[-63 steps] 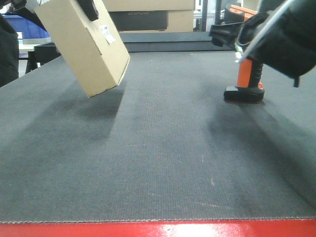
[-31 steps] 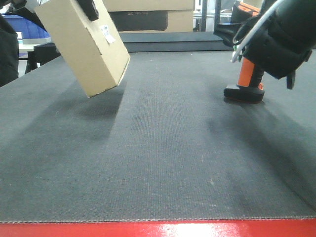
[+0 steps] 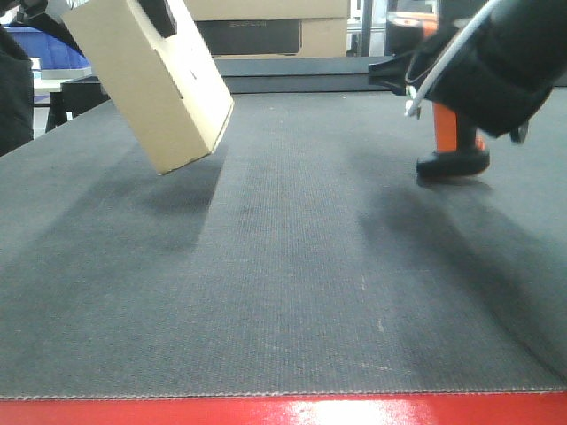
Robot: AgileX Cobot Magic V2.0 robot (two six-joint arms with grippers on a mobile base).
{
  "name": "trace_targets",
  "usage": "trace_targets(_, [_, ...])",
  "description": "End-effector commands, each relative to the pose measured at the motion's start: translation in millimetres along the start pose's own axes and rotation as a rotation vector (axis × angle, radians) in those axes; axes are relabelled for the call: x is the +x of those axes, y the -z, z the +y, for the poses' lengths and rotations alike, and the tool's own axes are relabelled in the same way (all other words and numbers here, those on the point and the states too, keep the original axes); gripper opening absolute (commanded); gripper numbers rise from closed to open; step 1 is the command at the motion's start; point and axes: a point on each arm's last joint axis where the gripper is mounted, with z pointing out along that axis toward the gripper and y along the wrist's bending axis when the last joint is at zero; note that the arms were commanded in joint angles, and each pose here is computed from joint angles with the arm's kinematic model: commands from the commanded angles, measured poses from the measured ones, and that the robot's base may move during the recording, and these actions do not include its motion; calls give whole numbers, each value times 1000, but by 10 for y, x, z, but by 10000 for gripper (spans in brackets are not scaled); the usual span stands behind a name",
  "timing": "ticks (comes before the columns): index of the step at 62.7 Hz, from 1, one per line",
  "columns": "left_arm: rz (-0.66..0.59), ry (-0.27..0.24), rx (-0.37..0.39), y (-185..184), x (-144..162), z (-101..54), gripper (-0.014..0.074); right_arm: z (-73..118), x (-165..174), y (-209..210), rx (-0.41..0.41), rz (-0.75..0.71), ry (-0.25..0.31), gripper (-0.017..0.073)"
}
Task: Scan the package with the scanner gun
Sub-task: 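Lift the scanner with the right gripper and aim it at the box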
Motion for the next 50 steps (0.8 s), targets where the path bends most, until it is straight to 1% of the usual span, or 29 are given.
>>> trace_targets(1, [-10,7,22,29,-6,-42,-111,-43,-354,26,-52,-148,91,-163])
trace_targets(7, [-9,5,23,28,-3,-50,-111,-39,-452,27,-157,-144,151,-163])
trace_targets(11, [-11,-9,18,29,-6,-42,-111,-52,-484,27,-199,-126,174,-163])
trace_targets(15, [-13,-30,12,29,-8,-36,-111,-86,-519,24,-205,-123,177,-163])
trace_targets(20, [-10,-31,9,29,-5,-33,-111,-123,-539,10,-207,-135,194,-163])
trace_targets(26, [-1,-32,6,28,3,-31,-111,-136,-508,-22,-256,-115,255,-163])
trace_targets(32, [11,-32,3,29,13,-27,-111,-205,-470,-57,-247,-88,258,-163])
trace_targets(37, [18,-32,0,29,20,-25,-111,-249,-490,-72,-220,-112,253,-163])
trace_targets(39, [18,-32,0,29,20,-25,-111,-262,-497,-77,-212,-118,241,-163])
trace_targets(40, [18,-32,0,29,20,-25,-111,-265,-497,-78,-210,-116,225,-163])
trace_targets(41, [18,-32,0,29,20,-25,-111,-268,-495,-79,-207,-111,204,-163])
trace_targets(42, [18,-32,0,29,20,-25,-111,-274,-492,-80,-203,-102,159,-163])
trace_targets(45, [18,-32,0,29,20,-25,-111,-290,-473,-81,-199,-88,98,-163])
trace_targets(47, [18,-32,0,29,20,-25,-111,-318,-435,-90,-192,-78,46,-163])
trace_targets(49, [18,-32,0,29,20,-25,-111,-323,-404,-91,-195,-74,19,-163])
trace_targets(50, [18,-32,0,29,20,-25,-111,-339,-374,-93,-195,-72,-6,-163])
